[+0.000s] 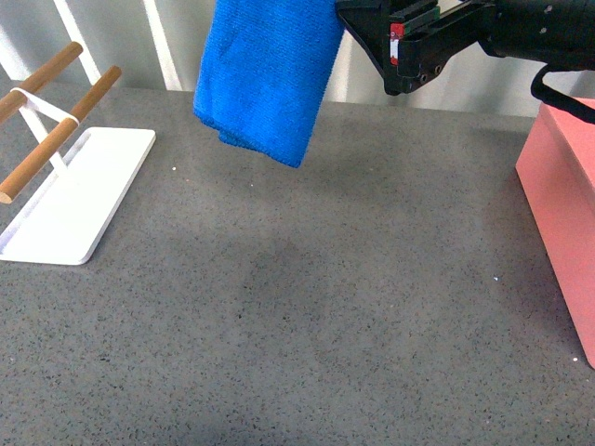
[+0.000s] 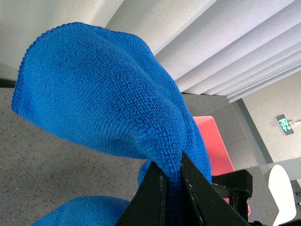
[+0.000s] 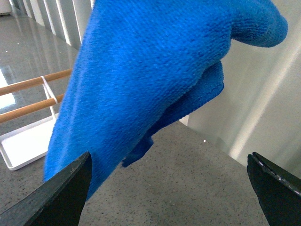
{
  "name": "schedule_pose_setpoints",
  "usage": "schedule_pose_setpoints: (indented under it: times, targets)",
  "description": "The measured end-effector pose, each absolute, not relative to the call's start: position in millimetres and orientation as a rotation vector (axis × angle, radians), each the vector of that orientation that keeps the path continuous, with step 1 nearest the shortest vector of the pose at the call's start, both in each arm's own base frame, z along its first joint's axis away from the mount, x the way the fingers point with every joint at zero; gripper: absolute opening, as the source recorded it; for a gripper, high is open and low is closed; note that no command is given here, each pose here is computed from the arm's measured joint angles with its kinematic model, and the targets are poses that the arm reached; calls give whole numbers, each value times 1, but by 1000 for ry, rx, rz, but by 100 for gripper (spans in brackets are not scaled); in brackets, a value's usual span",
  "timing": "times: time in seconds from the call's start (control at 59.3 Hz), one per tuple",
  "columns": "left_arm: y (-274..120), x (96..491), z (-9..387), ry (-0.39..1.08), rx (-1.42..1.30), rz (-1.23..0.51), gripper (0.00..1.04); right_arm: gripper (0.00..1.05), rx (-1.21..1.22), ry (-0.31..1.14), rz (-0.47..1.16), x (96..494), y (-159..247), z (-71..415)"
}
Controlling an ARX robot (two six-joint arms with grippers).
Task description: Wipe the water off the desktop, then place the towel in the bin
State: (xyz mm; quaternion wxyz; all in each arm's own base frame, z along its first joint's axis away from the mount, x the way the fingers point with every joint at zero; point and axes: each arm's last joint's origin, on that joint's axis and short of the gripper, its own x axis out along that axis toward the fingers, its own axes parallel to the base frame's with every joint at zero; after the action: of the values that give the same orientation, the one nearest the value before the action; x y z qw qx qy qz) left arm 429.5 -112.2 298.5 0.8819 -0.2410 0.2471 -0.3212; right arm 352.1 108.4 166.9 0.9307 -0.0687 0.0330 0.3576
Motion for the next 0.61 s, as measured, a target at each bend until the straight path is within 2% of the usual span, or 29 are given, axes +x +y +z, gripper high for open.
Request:
schedule_pose_setpoints:
  times: [0.388,0.607]
  targets:
    - [-115,430,302,501,-534,-715,4,97,-44,57,750,376,126,175]
    - [-117,436,297,510,-550,-731,4,61,-16,48,786,378,150,181]
